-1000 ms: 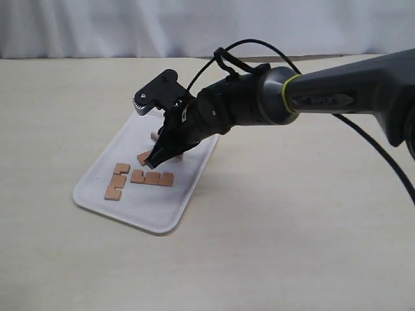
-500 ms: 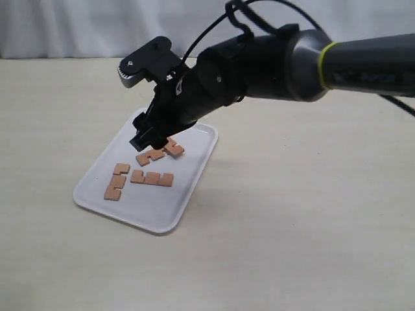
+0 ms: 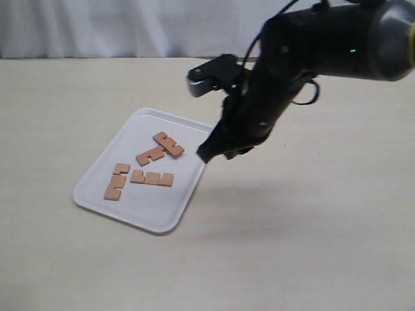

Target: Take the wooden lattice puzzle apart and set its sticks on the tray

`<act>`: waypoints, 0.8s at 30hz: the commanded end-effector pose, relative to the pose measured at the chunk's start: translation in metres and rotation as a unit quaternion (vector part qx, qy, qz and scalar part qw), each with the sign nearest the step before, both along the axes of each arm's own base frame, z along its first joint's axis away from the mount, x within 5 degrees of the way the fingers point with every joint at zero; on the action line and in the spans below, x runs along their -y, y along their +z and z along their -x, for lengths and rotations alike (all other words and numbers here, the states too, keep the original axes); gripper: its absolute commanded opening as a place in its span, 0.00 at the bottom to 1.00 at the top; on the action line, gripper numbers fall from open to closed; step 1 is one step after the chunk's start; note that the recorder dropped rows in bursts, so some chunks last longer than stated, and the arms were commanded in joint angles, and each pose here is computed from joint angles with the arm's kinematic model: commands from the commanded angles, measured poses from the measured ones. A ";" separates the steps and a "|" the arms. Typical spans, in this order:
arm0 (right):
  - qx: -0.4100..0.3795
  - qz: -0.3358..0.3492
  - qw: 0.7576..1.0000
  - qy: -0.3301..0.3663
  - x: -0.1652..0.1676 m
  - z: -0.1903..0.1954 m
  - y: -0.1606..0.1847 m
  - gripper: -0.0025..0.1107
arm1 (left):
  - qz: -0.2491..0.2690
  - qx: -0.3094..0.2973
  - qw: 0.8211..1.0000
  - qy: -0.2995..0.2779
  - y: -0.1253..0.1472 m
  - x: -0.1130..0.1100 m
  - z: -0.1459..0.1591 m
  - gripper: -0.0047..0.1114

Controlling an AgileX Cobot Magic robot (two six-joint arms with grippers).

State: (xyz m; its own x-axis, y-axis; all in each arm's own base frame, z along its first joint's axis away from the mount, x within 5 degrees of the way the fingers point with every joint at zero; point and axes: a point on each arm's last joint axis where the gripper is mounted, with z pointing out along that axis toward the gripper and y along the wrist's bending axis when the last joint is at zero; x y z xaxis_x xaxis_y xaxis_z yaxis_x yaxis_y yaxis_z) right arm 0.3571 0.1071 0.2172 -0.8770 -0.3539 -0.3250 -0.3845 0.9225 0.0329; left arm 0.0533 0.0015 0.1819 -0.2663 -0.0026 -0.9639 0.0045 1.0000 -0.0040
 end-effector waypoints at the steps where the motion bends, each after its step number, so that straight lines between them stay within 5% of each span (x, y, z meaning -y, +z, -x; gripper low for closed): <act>1: 0.036 -0.014 0.994 -0.105 0.066 0.025 0.026 0.06 | -0.001 0.003 1.000 -0.004 0.000 0.000 0.000 0.04; 7: 0.150 0.028 0.956 -0.251 0.156 0.102 0.066 0.06 | -0.001 0.003 1.000 -0.004 0.000 0.000 0.000 0.04; 11: 0.281 0.036 0.890 -0.358 0.181 0.157 0.080 0.06 | -0.001 0.003 1.000 -0.004 0.000 0.000 0.000 0.04; 19: 0.469 -0.031 0.834 -0.290 0.139 0.220 0.084 0.06 | -0.001 0.003 1.000 -0.004 0.000 0.000 0.000 0.04; 22: 0.545 -0.054 0.798 -0.253 0.126 0.253 0.091 0.06 | -0.001 0.003 1.000 -0.004 0.000 0.000 0.000 0.04; 24: 0.611 -0.067 0.753 -0.235 0.121 0.279 0.093 0.06 | -0.001 0.003 1.000 -0.004 0.000 0.000 0.000 0.04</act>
State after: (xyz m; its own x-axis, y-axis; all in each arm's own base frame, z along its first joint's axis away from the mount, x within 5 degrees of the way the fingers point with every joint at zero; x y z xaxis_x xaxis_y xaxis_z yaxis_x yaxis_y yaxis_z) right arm 0.0952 -0.0174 0.3092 -0.0249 0.0289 -0.9993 0.1809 0.9832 0.0239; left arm 0.0533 0.0015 0.1819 -0.2663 -0.0025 -0.9639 0.0050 1.0000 -0.0040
